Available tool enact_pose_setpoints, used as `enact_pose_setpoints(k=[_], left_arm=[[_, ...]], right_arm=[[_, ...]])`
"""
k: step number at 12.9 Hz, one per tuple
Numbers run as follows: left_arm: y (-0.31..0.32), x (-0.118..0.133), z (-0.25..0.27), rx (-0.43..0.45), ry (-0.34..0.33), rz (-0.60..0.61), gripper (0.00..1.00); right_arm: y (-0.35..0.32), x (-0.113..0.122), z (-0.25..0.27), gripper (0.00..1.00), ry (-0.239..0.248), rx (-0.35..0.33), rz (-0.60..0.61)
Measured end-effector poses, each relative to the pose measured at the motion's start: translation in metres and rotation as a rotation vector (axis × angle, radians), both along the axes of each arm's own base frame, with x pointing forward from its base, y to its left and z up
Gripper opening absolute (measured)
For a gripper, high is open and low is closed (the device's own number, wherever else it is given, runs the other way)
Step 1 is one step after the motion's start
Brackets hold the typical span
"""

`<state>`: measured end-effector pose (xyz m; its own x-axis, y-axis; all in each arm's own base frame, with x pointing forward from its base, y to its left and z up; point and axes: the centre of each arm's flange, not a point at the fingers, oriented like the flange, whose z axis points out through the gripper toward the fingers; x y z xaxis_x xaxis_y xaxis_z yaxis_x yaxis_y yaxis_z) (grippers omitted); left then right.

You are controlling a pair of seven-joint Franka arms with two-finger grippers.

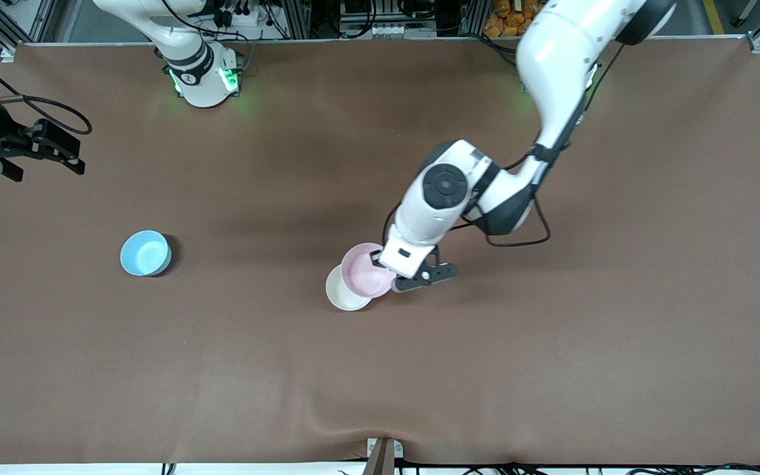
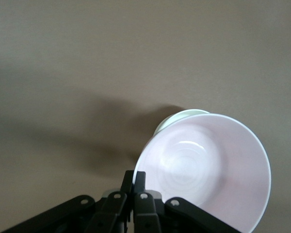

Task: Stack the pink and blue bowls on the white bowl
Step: 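Lower the pink bowl into the white bowl and open the left gripper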

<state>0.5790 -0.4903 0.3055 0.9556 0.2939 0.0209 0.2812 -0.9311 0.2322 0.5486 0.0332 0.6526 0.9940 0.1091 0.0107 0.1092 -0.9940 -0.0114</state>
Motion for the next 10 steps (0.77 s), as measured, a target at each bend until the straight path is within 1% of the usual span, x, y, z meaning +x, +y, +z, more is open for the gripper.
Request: enact_pose_setpoints(k=[1,3,10], left_arm=[[-0.012,-0.006,-0.012,0.006,-0.025,-0.001,0.03],[-0.025,-0.013,-0.029,0.014,-0.048,-0.004,0.03],[-0.031,-0.009,-0.06,-0.031,-0.098,0.002,0.03]], right_arm=[[0.0,0.0,0.0,1.0,0.0,0.0,0.0],[0.0,0.0,0.0,1.0,0.0,0.0,0.0],[0.0,0.0,0.0,1.0,0.0,0.0,0.0]])
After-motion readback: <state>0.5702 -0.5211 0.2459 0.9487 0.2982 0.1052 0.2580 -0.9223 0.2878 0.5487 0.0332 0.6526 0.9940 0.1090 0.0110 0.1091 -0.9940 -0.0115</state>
